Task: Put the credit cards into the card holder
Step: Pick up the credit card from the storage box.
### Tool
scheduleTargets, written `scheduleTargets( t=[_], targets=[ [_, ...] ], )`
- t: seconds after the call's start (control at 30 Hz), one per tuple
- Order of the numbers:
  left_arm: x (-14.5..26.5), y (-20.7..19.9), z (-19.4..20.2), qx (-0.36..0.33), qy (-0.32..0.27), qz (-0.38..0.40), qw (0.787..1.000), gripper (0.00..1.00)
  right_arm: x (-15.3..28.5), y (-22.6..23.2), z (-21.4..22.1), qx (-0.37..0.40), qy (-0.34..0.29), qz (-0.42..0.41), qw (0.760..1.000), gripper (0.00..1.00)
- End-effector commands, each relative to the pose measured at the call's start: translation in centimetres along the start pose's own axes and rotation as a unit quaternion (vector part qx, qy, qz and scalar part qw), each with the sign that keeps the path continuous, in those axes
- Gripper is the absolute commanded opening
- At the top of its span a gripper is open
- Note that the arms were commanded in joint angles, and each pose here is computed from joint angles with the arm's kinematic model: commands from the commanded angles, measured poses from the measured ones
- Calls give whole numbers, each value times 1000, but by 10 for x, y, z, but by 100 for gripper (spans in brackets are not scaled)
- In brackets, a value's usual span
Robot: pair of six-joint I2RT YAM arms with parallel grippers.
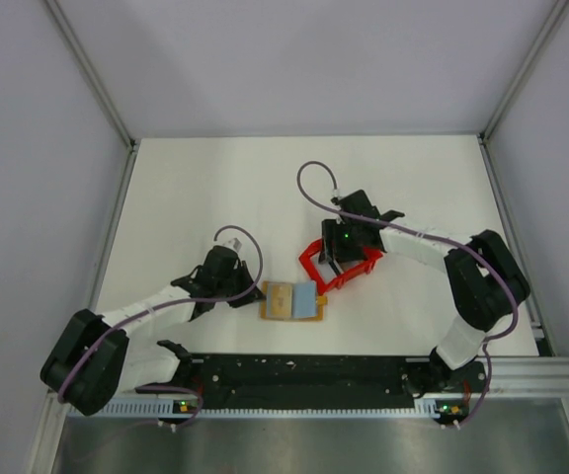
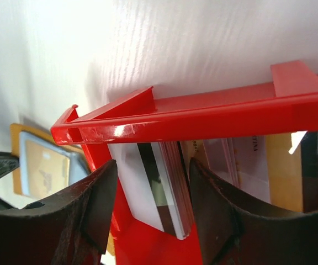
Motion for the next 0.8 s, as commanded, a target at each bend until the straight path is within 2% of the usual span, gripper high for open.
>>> scheduleTargets(
  t=[0.0,0.23,0.47,0.6,0.73,0.77],
  targets=[
    [1,-21,-10,-8,-13,36,999,0,21,25,-18,-3,-50,-95,994,53],
    [-1,-22,-11,-4,-13,36,999,0,32,38,-20,-2,-44,-156,987,47],
    [-3,-25,-13,3,-15,41,999,0,30,45,-3,17,-9,-184,983,42],
    [-5,-29,-15,5,-14,45,999,0,31,46,7,39,4,-163,986,40],
    [-6,-32,-17,5,-14,46,999,0,31,42,16,73,14,-92,993,39],
    [-6,-32,-17,5,-14,47,999,0,31,41,18,78,15,-83,993,36]
  ],
)
Point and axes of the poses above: each gripper's point midway between its finger pads, its own x axis back along the fingers, its own y axis along the line the jaws close on, z = x × y, the point moved 8 cm from there along x, back along the fingers, and after that the axes turned 12 degrees about x, right-handed, at the moved point
